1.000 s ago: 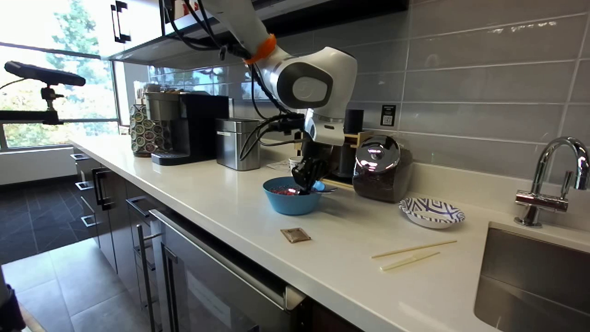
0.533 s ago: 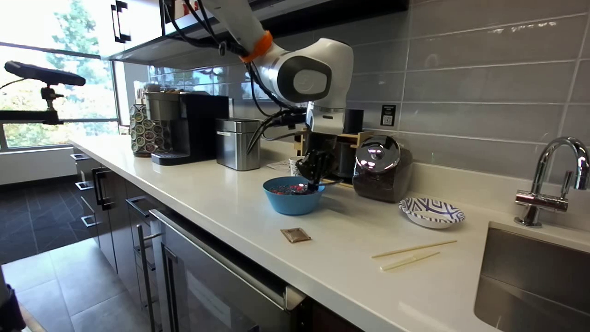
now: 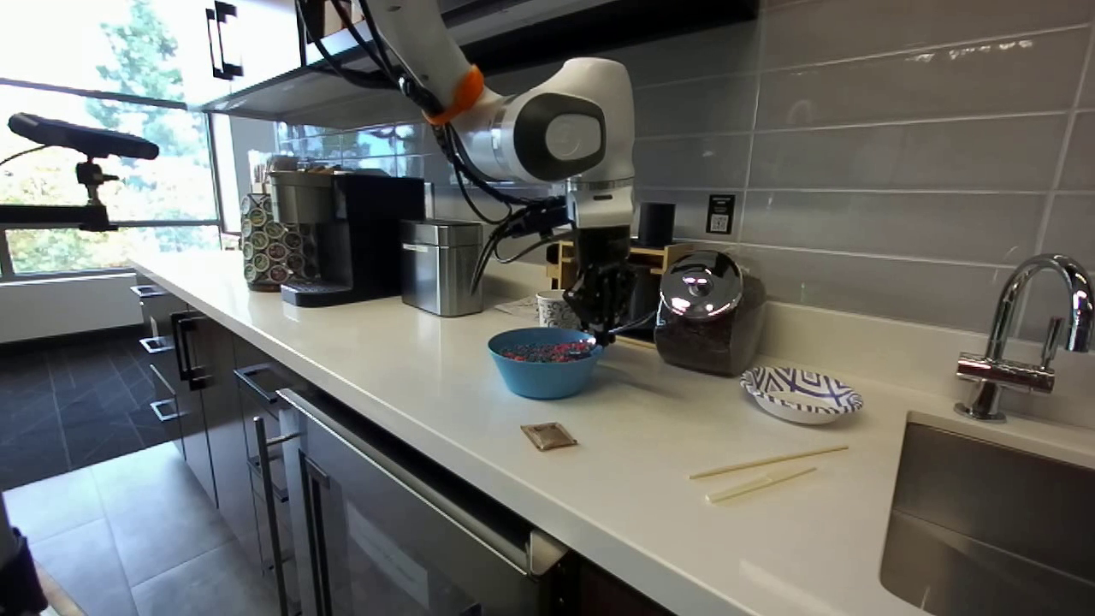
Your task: Use the spoon to get some cereal from the blue bowl and put it in the coffee cup on the left.
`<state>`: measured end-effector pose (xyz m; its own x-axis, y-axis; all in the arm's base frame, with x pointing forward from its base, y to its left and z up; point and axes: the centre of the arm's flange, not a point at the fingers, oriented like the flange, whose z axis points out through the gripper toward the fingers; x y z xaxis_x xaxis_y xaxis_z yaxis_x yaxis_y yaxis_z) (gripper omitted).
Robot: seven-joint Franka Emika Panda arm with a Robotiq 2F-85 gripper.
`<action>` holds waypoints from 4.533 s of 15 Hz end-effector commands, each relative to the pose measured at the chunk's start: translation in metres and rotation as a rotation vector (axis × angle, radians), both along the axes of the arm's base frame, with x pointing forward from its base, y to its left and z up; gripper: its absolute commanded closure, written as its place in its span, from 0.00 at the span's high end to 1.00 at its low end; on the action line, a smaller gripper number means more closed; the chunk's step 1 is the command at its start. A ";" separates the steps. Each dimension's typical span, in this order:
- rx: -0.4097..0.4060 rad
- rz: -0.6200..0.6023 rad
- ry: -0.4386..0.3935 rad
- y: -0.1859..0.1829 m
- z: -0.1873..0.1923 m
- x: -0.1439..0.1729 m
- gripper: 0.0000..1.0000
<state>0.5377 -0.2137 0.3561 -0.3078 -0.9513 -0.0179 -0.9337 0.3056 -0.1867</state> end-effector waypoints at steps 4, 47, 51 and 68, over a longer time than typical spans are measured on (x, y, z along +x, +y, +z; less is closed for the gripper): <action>-0.101 -0.018 0.035 0.018 0.007 -0.019 0.02; 0.006 -0.176 0.087 0.034 -0.040 -0.001 0.02; 0.082 -0.210 0.075 0.015 -0.038 -0.004 0.02; 0.199 -0.218 0.114 0.008 0.004 -0.004 0.02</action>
<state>0.5333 -0.2028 0.3475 -0.5072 -0.8515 -0.1331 -0.8568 0.5148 -0.0289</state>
